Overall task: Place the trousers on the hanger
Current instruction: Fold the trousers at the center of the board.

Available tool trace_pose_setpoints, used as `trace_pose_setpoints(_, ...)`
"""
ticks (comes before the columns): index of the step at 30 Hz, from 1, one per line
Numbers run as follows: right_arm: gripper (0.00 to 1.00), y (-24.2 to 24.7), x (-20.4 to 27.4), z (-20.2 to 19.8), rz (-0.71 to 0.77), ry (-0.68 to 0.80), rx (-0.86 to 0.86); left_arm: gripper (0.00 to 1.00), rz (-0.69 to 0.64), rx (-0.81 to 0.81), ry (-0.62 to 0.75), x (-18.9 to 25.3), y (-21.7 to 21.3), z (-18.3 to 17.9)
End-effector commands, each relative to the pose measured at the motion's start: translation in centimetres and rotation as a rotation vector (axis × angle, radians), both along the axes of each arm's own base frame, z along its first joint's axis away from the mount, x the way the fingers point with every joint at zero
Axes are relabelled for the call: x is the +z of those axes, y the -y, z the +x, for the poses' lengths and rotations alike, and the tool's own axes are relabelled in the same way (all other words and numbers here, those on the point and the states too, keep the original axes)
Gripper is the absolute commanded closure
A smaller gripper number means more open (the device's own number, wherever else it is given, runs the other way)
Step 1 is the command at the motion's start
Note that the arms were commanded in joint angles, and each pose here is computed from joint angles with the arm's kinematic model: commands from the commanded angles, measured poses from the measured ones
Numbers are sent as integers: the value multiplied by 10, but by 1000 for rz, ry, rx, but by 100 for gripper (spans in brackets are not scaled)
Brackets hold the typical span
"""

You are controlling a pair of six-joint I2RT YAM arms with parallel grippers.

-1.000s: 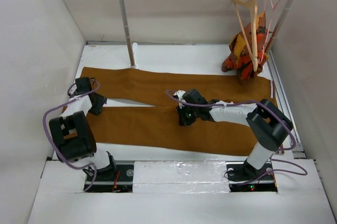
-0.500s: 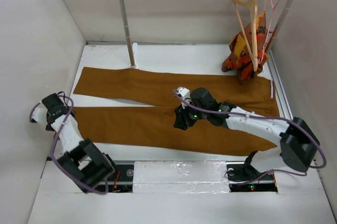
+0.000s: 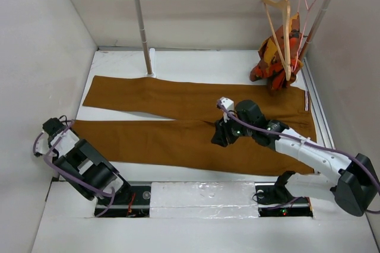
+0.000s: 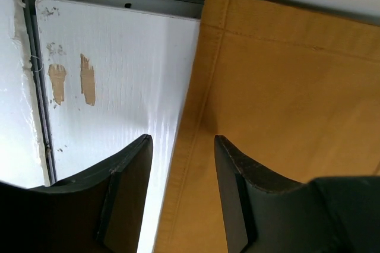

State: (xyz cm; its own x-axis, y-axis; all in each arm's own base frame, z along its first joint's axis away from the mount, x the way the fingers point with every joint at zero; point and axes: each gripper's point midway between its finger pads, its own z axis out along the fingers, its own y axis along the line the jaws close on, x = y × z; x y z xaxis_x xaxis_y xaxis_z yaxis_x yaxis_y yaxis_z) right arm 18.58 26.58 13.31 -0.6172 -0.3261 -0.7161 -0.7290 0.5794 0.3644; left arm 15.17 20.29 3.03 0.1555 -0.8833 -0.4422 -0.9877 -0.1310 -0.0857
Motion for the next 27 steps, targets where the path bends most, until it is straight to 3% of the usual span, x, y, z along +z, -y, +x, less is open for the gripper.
trace_pose_setpoints(1, 50, 6, 11, 5, 28, 32, 1, 58, -8, 12, -50, -8, -2, -8)
trace_pose_setpoints(9, 50, 22, 35, 22, 56, 71, -46, 60, -73, -18, -25, -35, 9, 1)
trace_pose_setpoints(16, 51, 31, 50, 19, 86, 84, -86, 80, -40, -103, 53, -26, 9, 24)
trace_pose_setpoints(19, 51, 34, 50, 13, 90, 71, -83, 100, -29, -135, 96, -21, 10, 31)
trace_pose_setpoints(22, 51, 45, 53, 11, 77, 80, -127, 100, -38, -187, 145, -15, 18, 40)
trace_pose_setpoints(27, 50, 88, 41, 15, 13, 35, -293, 100, 100, -381, 242, 49, 48, 87)
